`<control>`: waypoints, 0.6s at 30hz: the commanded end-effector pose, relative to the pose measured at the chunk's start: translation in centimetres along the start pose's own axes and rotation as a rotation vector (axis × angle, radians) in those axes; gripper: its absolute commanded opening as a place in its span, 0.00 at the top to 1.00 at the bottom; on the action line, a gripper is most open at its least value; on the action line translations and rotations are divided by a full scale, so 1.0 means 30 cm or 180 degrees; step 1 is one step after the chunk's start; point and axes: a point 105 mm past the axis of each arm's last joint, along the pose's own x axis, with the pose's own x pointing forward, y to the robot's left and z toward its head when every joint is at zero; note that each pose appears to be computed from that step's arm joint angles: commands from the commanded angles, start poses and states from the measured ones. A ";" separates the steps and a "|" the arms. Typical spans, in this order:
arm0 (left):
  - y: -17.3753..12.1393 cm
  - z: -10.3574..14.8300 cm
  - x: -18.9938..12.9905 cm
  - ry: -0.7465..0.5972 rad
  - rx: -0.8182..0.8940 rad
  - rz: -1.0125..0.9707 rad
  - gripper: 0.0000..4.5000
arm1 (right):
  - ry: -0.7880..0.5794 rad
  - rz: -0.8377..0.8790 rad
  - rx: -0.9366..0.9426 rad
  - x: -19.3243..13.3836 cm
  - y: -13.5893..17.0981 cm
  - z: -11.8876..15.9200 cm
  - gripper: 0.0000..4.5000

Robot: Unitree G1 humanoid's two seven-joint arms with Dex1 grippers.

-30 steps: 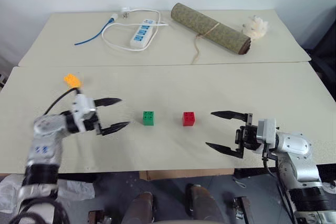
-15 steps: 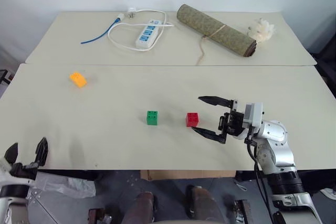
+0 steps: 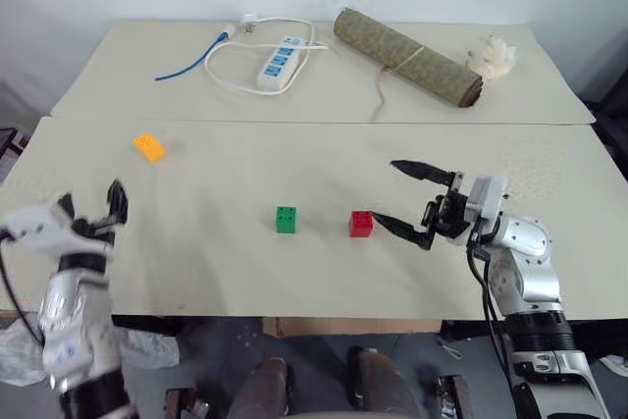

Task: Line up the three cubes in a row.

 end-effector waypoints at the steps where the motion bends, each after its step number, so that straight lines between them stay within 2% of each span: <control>1: 0.009 -0.036 0.117 0.0196 -0.0007 0.0465 0.01 | -0.0068 -0.0021 -0.0015 0.012 0.008 0.027 0.00; 4: -0.048 -0.053 0.197 0.0263 -0.0090 0.0521 0.01 | -0.0096 -0.0014 0.0006 0.019 0.014 0.040 0.00; 8: -0.114 -0.055 0.253 0.0257 -0.0114 0.0489 0.01 | -0.0118 0.0004 0.0027 0.025 0.021 0.055 0.00; 13: -0.177 -0.047 0.271 0.0206 -0.0002 0.0495 0.01 | -0.0107 0.0010 0.0074 0.020 0.034 0.062 0.00; 18: -0.195 -0.065 0.274 0.0284 0.0037 0.0673 0.01 | -0.0067 -0.0022 0.0117 0.009 0.041 0.058 0.00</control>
